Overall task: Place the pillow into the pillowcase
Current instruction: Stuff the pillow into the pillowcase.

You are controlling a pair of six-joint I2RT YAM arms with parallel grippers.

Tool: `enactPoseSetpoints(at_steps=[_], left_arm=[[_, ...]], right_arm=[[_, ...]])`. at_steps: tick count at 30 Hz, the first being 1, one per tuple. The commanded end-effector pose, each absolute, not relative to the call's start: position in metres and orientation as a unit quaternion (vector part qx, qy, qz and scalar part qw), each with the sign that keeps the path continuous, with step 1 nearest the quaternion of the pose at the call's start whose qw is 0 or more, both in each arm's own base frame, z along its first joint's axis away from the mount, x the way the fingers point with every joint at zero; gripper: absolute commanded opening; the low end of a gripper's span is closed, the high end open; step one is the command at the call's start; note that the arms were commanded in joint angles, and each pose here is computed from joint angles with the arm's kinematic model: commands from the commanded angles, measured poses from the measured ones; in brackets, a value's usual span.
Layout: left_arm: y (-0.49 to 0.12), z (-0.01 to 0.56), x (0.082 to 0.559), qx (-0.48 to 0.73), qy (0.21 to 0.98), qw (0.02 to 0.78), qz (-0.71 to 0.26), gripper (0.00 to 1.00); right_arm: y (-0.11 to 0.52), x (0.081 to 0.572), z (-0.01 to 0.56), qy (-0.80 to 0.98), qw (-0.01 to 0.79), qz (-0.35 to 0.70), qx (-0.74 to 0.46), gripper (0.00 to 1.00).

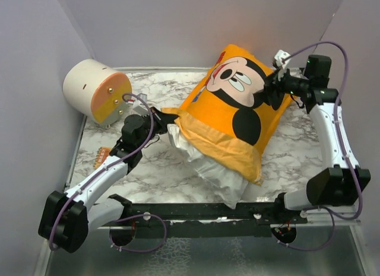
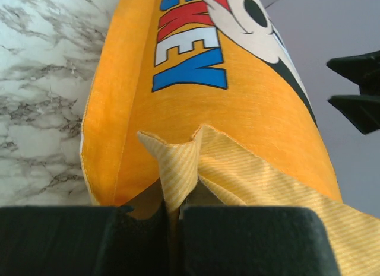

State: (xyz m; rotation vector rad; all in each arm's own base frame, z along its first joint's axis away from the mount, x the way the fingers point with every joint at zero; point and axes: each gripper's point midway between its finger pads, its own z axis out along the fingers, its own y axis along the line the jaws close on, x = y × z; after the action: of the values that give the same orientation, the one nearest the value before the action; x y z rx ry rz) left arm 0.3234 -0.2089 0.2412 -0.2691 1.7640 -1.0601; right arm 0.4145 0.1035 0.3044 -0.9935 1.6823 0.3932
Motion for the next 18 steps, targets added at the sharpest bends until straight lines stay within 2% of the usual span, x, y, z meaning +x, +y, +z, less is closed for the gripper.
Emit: enactPoseSetpoints(at_steps=[1, 6, 9, 15, 18], left_arm=[[-0.212, 0.261, 0.308, -0.076, 0.702, 0.539, -0.459, 0.00], [-0.215, 0.253, 0.297, -0.044, 0.710, 0.538, -0.452, 0.00], [-0.213, 0.252, 0.291, -0.040, 0.707, 0.543, -0.451, 0.00], [-0.220, 0.261, 0.281, -0.011, 0.699, 0.542, -0.466, 0.00], [-0.221, 0.267, 0.276, -0.002, 0.693, 0.547, -0.470, 0.00]], right_arm=[[0.117, 0.327, 0.317, 0.676, 0.518, 0.295, -0.434, 0.83], [0.126, 0.260, 0.311, 0.645, 0.498, 0.308, -0.490, 0.92], [0.117, 0.229, 0.276, 0.645, 0.465, 0.269, -0.543, 0.96], [0.095, 0.197, 0.223, 0.693, 0.392, 0.227, -0.562, 1.00], [0.097, 0.182, 0.211, 0.696, 0.377, 0.240, -0.563, 1.00]])
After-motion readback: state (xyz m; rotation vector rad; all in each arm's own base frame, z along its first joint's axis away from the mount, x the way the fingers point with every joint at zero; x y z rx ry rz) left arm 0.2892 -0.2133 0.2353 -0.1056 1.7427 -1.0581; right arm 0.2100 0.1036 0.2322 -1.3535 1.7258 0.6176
